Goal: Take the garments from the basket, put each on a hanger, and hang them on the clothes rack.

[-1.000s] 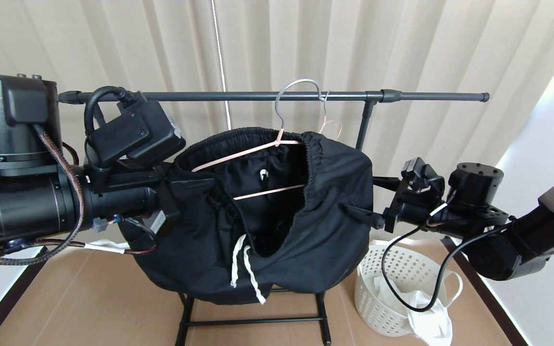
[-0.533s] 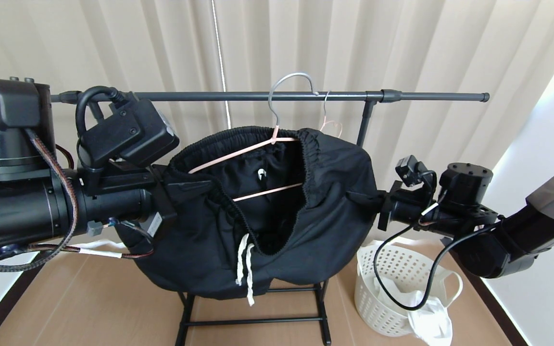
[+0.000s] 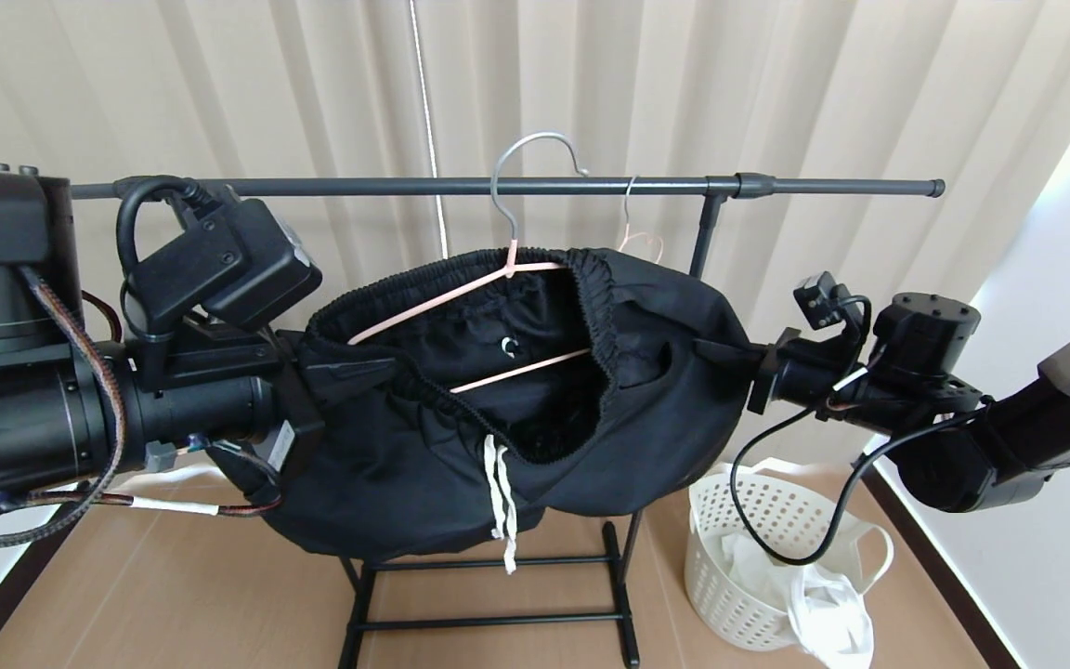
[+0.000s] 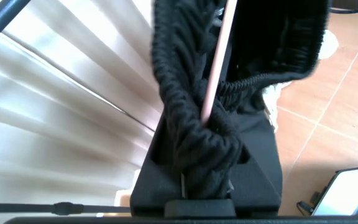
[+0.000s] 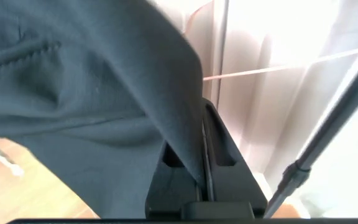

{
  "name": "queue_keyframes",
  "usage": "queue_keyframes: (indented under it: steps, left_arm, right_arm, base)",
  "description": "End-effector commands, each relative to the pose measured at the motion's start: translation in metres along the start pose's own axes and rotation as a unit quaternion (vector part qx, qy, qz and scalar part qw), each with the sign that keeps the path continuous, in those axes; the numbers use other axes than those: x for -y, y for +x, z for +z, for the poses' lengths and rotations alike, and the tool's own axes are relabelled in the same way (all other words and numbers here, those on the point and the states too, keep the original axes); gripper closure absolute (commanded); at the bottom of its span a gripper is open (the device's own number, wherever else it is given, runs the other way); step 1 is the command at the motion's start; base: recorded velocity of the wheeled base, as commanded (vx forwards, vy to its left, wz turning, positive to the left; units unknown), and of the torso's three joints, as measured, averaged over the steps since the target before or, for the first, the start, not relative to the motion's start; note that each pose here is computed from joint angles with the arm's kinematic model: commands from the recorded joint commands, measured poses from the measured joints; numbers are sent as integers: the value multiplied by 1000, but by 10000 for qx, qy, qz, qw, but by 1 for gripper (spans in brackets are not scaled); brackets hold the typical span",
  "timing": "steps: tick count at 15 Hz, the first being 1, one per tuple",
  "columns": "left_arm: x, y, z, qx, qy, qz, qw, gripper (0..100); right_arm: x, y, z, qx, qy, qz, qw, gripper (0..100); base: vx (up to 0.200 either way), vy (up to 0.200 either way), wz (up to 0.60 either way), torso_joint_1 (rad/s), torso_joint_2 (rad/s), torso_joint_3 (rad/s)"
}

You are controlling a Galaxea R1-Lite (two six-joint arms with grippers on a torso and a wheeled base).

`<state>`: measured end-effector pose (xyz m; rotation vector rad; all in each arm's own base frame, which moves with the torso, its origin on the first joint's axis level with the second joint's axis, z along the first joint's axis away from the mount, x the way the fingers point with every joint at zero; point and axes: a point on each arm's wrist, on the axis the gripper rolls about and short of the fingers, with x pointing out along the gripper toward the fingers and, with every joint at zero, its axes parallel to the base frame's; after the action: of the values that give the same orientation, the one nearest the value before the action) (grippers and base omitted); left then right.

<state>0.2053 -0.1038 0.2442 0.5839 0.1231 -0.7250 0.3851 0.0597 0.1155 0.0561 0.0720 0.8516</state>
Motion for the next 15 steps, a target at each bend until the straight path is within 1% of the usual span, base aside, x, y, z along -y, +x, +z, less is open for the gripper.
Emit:
queue_keyframes:
  steps: [1,2,4,6,7,9,12,13,15]
  left_arm:
    - [-1,-4,-2,-3,-15,50,10000,100]
    - [-1,-5,-3,-2,-25,40,10000,100]
    - [-2,-9,-5,26,-44,18,10000,100]
    - [-2,-11,-4,72,-121,1,9999,100]
    - [-2,-11,-3,89,-186,2,9998,100]
    - [-2,-11,-4,83,-211,-2,9997,100]
    - [-3,-10,-3,79,-211,4,9997,100]
    - [-3,-9,-3,79,-211,4,9997,100]
    - [-4,-8,-2,138,-216,50,9997,100]
  right_arm:
    - [5,-1,1,34,54,-52,10000,100]
    - [6,0,2,45,82,-52,9999,100]
    - [11,0,2,-74,213,-104,9997,100]
    - [15,2,-4,-127,267,-138,9995,100]
    - [16,3,-4,-122,261,-137,9995,100]
    - [16,3,-5,-133,257,-138,9995,100]
    - [9,1,-8,-201,150,-107,9996,100]
    - [7,-1,-7,-208,63,-98,9997,100]
    - [2,-3,-12,-298,-122,-62,9995,100]
  base:
    - [0,0,0,0,0,0]
    - [0,0,0,0,0,0]
    - [0,0,0,0,0,0]
    - [0,0,0,0,0,0]
    - [0,0,0,0,0,0]
    - [0,0,0,0,0,0]
    - [0,0,0,0,0,0]
    - [0,0,0,0,0,0]
    - [0,0,0,0,0,0]
